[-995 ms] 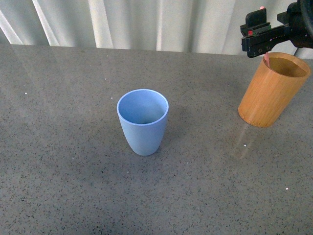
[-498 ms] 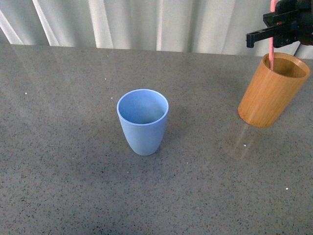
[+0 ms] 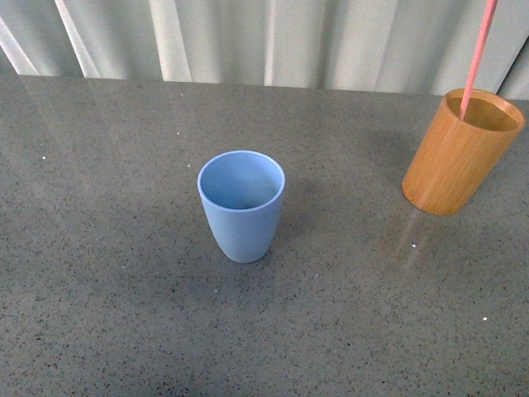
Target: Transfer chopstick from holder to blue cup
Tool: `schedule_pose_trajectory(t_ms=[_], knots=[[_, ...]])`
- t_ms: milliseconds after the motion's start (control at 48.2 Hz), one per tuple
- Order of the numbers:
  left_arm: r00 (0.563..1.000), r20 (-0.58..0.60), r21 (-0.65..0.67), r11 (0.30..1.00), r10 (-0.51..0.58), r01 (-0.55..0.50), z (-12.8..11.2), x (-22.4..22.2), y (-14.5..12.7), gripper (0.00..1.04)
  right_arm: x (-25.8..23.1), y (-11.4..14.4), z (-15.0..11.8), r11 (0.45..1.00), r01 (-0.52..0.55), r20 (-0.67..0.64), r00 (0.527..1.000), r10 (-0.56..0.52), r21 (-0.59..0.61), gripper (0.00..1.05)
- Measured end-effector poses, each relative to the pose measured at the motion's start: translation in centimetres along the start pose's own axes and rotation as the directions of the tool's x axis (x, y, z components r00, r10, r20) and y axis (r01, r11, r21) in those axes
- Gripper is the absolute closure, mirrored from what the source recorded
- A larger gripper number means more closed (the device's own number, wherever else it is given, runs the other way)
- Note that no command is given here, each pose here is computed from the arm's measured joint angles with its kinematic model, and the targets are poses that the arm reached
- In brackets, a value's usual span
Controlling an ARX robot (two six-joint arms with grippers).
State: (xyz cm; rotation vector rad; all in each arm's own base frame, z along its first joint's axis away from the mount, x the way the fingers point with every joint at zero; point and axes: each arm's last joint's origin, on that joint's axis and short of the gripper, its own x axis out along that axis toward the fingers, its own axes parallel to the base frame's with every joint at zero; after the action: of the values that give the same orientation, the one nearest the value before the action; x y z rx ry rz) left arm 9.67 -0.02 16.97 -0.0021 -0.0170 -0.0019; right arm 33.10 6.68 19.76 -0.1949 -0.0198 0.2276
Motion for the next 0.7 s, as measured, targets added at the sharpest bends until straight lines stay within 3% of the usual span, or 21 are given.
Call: schedule_pose_trajectory(t_ms=[270,456,705], knots=[[1.000,0.000,0.000,1.000,0.000,0.000,0.0,0.0,0.0,0.07,-1.0,0.9,5.7,1.000,-0.001,0.103,0.995,-0.001,0.027,1.01],[1.000,0.000,0.000,1.000,0.000,0.000,0.0,0.0,0.0,0.07,-1.3,4.2,9.2,0.991,-0.091,0.149,0.986,0.076,0.102,1.01],[1.000,0.000,0.000,1.000,0.000,0.000,0.0,0.0,0.0,0.07,-1.1,9.5,10.3,0.962,-0.212,0.149,0.971,0.187,0.174,1.01]])
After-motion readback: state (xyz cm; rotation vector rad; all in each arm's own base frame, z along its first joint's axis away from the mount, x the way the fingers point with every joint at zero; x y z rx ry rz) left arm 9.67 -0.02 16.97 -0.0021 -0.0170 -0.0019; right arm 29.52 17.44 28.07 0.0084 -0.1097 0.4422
